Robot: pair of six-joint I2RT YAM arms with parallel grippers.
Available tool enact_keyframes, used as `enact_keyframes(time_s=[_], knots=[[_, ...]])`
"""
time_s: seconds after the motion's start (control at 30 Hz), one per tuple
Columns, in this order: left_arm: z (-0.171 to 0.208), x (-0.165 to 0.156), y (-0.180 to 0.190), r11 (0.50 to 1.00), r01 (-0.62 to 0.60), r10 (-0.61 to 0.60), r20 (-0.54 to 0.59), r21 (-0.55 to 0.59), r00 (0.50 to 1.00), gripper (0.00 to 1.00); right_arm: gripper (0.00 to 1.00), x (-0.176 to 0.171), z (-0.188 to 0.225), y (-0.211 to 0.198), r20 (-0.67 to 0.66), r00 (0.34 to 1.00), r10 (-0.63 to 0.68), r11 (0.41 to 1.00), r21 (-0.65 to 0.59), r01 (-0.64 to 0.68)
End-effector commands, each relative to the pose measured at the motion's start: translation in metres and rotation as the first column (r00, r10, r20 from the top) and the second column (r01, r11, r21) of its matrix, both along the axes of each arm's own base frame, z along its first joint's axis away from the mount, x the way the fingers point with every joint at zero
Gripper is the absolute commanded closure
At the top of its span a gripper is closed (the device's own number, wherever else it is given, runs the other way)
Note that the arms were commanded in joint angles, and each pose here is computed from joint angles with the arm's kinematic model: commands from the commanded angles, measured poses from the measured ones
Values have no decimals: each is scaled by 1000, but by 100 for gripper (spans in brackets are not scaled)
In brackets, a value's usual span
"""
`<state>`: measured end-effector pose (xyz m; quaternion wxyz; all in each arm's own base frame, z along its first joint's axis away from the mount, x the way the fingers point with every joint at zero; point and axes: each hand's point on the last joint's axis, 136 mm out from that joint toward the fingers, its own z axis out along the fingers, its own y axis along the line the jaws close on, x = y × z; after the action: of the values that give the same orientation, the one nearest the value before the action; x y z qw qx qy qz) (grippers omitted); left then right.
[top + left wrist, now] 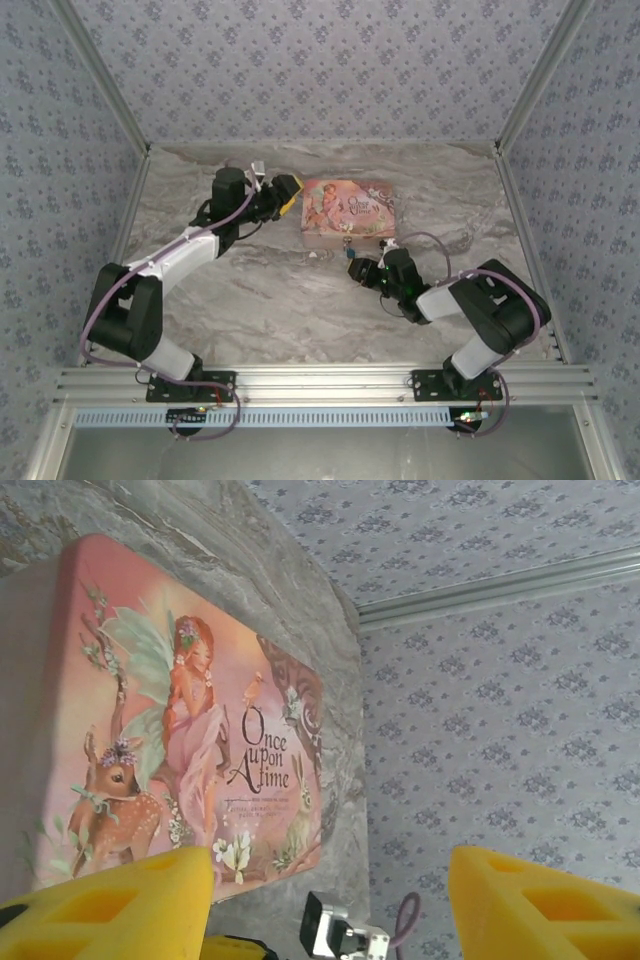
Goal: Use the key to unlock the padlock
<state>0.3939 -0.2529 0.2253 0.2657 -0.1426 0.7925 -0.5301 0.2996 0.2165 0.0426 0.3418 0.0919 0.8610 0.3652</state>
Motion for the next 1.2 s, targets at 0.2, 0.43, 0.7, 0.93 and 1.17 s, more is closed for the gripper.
enact_keyframes(time_s=[0.2, 0.43, 0.7, 0.93, 1.17], knots=[[-18, 10, -1, 991, 47, -49, 12, 124, 999, 30, 26, -14, -5, -45, -8, 997, -71, 978, -196, 68], [-41, 13, 1, 982, 57, -56, -10, 182, 998, 26, 3, -2, 31, -55, 72, 993, -89, 987, -126, 97], [-73, 24, -11, 986, 89, -78, -80, 138, 994, 13, 0, 0, 63, -45, 129, 991, -25, 999, -22, 28], [-86, 28, -31, 977, 185, -174, -104, 106, 979, 12, 0, -6, 57, -46, 107, 994, -15, 1000, -26, 18], [-103, 38, -40, 974, 200, -185, -133, 109, 974, 12, 0, -5, 57, -41, 98, 995, 16, 999, -41, -12]])
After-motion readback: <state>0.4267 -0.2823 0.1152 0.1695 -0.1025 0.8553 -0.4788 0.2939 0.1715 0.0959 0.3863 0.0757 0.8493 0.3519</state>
